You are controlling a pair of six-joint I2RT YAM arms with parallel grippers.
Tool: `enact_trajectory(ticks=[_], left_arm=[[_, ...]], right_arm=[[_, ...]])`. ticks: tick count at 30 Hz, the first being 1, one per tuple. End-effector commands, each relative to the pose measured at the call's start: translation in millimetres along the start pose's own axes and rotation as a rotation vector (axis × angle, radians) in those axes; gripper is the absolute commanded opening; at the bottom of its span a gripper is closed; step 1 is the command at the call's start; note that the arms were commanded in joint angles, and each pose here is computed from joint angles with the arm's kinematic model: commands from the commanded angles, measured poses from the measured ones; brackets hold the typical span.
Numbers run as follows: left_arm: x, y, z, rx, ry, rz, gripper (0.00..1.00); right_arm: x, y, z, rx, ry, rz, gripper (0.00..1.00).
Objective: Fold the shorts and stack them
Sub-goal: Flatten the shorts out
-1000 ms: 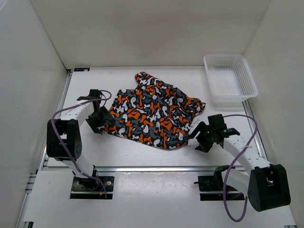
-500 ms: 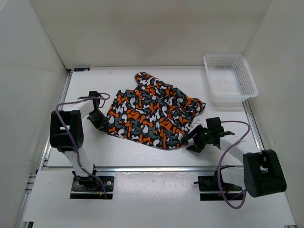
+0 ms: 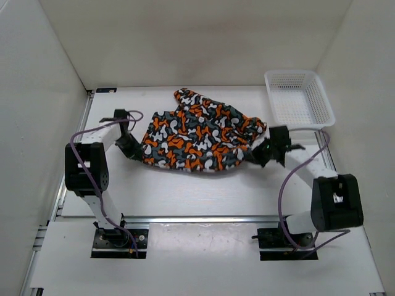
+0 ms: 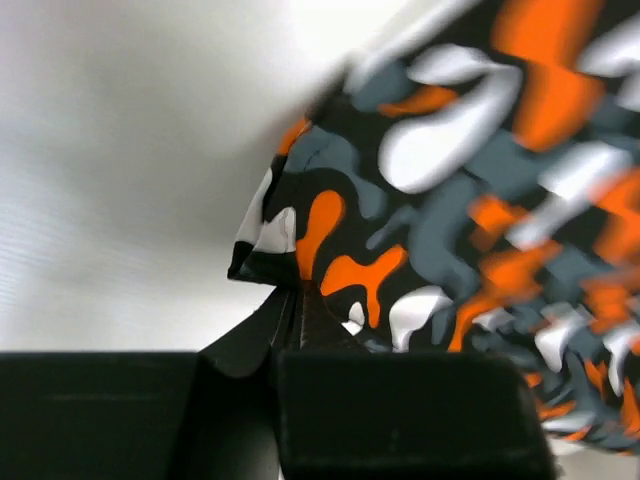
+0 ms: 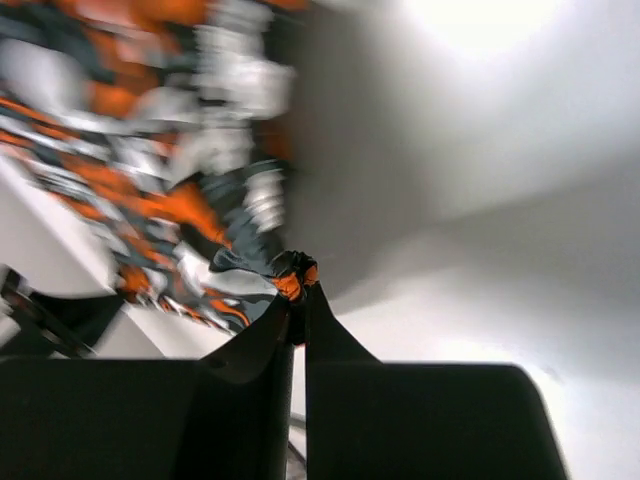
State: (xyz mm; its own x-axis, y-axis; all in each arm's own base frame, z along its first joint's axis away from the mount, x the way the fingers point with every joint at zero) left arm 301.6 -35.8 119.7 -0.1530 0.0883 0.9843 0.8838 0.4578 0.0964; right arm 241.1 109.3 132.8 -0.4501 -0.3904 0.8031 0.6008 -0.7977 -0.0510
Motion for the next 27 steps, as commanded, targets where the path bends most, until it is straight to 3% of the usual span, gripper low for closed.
enact_trajectory(ticks=[1,2,3,4,5,8,10,13,16,17,19,21,22,23,24,26,27], left_arm=[[76,47,-38,-0.031,-0.190,-0.235,0.10],[91,54,-44,-0.036,-0.215,-0.253,0.10],[110,57,-48,-0.038,-0.220,-0.262,0.10],[146,72,-59,-0.050,-0.267,-0.352,0.10],[166,76,-63,-0.055,-0.287,-0.389,0.10],[229,78,-65,-0.057,-0.328,-0.519,0.10],[248,71,-63,-0.053,-0.355,-0.565,0.10],[250,44,-48,-0.036,-0.343,-0.578,0.10],[214,2,-23,-0.028,-0.307,-0.511,0.10],[174,-18,-9,-0.002,-0.255,-0.406,0.10],[158,-48,3,0.002,-0.279,-0.393,0.10],[120,-77,11,0.020,-0.275,-0.292,0.10],[110,-83,11,0.022,-0.276,-0.263,0.10],[103,-85,13,0.024,-0.269,-0.252,0.10],[100,-87,13,0.017,-0.252,-0.248,0.10],[96,-85,16,0.005,-0.216,-0.262,0.10],[98,-83,14,0.005,-0.217,-0.264,0.10]], right_arm=[[15,46,65,0.086,0.122,-0.120,0.00],[39,60,113,0.150,0.225,-0.161,0.00],[48,66,133,0.176,0.242,-0.172,0.00],[52,70,144,0.189,0.211,-0.161,0.00],[81,74,179,0.264,0.303,-0.201,0.00],[115,72,197,0.336,0.352,-0.251,0.00],[134,57,194,0.413,0.370,-0.291,0.00],[136,31,153,0.493,0.300,-0.303,0.00],[119,3,80,0.518,0.149,-0.286,0.00],[115,-4,57,0.504,0.095,-0.267,0.00],[108,-16,6,0.440,0.026,-0.253,0.00],[110,-22,-17,0.403,0.020,-0.273,0.22],[103,-23,-31,0.375,-0.006,-0.257,0.28],[101,-23,-33,0.368,-0.001,-0.242,0.32],[98,-22,-31,0.361,0.001,-0.218,0.44],[92,-24,-29,0.360,-0.006,-0.145,0.55],[87,-22,-28,0.367,-0.030,-0.111,0.67]])
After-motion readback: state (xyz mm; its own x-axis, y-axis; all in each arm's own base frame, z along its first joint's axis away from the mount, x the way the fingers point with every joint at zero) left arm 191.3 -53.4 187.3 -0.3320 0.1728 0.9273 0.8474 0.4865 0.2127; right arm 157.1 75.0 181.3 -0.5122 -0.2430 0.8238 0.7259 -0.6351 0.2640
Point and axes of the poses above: each gripper's point midway between its finger pads, its own x axis back along the fingers, its own z axis along the line the jaws close on, y = z × x, the point moved 9 cm from there along x, back along the fingers, and after that the axes turned 11 degrees about -x, right-handed, at the moved point
